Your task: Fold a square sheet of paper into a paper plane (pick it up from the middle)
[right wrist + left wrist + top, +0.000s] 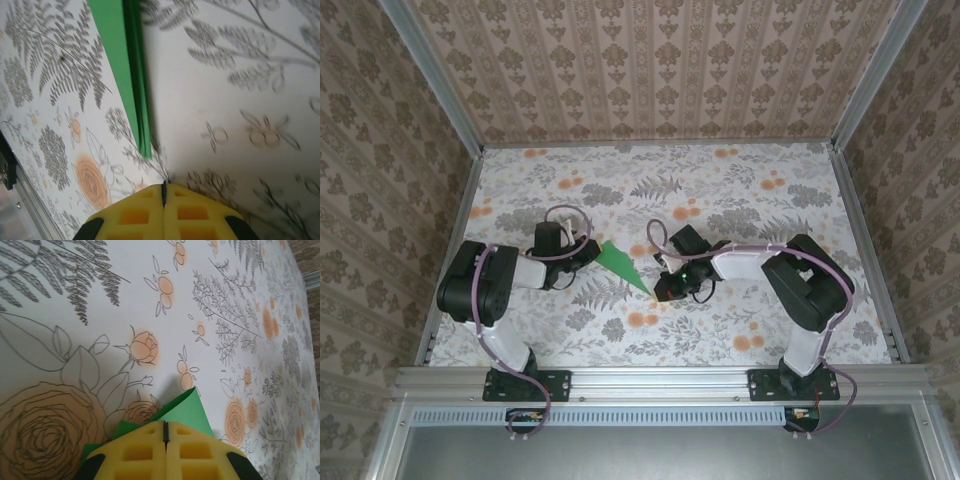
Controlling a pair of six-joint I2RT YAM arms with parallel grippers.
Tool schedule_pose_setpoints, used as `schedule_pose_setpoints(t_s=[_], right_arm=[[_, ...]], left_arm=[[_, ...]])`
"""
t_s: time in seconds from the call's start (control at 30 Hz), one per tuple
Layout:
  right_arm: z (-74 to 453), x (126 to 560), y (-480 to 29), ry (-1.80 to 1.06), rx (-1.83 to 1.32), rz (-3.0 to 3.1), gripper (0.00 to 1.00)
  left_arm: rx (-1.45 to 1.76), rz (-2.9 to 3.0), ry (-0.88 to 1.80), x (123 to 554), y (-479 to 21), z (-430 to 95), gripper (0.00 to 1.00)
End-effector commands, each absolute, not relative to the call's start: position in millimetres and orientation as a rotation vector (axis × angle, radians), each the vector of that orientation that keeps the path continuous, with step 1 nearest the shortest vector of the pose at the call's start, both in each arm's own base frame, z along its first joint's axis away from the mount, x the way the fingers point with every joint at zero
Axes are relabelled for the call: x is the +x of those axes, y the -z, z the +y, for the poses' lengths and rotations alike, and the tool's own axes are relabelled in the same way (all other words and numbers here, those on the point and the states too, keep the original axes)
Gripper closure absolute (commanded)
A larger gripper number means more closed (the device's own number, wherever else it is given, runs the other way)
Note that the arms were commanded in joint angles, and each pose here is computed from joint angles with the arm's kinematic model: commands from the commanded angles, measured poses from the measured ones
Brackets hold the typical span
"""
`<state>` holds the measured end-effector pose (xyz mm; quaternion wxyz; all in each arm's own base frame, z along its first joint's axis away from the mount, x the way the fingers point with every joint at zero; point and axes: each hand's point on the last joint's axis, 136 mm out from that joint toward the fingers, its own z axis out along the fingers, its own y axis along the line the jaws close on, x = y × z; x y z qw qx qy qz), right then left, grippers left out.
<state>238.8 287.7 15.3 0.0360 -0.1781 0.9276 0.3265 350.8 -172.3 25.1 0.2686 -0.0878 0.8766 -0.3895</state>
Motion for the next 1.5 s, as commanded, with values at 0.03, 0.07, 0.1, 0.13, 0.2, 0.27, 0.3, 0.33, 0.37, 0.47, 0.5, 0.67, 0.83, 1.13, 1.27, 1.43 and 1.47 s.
schedule_pose_setpoints(t_s=[0.03,0.07,0.1,0.13,0.2,0.27,0.3,0.33,0.37,0.47,0.5,0.67,0.83,1.13,1.27,1.43,1.47], right_arm=[[269,241,-31,-0.868,-0.464,2.871,0.99],[268,249,-40,-0.844,-0.44,2.842,0.95],[267,255,-45,-0.823,-0.416,2.823,0.91],[266,262,-52,-0.799,-0.393,2.794,0.84],[263,272,-64,-0.768,-0.358,2.744,0.7],[253,283,-73,-0.699,-0.305,2.706,0.57],[247,288,-75,-0.662,-0.274,2.693,0.52],[240,293,-78,-0.63,-0.239,2.676,0.47],[232,298,-81,-0.601,-0.206,2.657,0.42],[211,310,-88,-0.51,-0.127,2.606,0.32],[205,313,-89,-0.486,-0.106,2.595,0.3],[176,325,-89,-0.409,0.005,2.553,0.16],[161,331,-80,-0.4,0.067,2.551,0.03],[156,331,-72,-0.428,0.063,2.567,0.03],[160,331,-72,-0.455,0.058,2.567,0.03],[162,331,-69,-0.466,0.054,2.58,0.04],[163,330,-68,-0.471,0.053,2.584,0.04]], left_arm=[[-0.296,2.533,0.889,329,-2,-153,0.97],[-0.279,2.529,0.886,331,-10,-155,0.93],[-0.263,2.528,0.879,331,-16,-157,0.89],[-0.24,2.528,0.864,332,-24,-159,0.83],[-0.197,2.536,0.819,331,-39,-163,0.71],[-0.15,2.553,0.739,327,-53,-166,0.61],[-0.134,2.565,0.697,324,-58,-165,0.56],[-0.121,2.576,0.654,321,-63,-166,0.52],[-0.109,2.585,0.616,319,-68,-166,0.49],[-0.079,2.618,0.521,309,-78,-170,0.39],[-0.071,2.633,0.489,306,-79,-171,0.35],[-0.075,2.716,0.316,288,-83,-177,0.18],[-0.082,2.771,0.207,281,-81,-194,0.13],[-0.228,2.851,0.079,294,-57,-221,0.16],[-0.253,2.885,-0.052,298,-48,-218,0.23],[-0.316,2.889,-0.078,292,-43,-213,0.32],[-0.333,2.877,-0.073,292,-45,-212,0.34]])
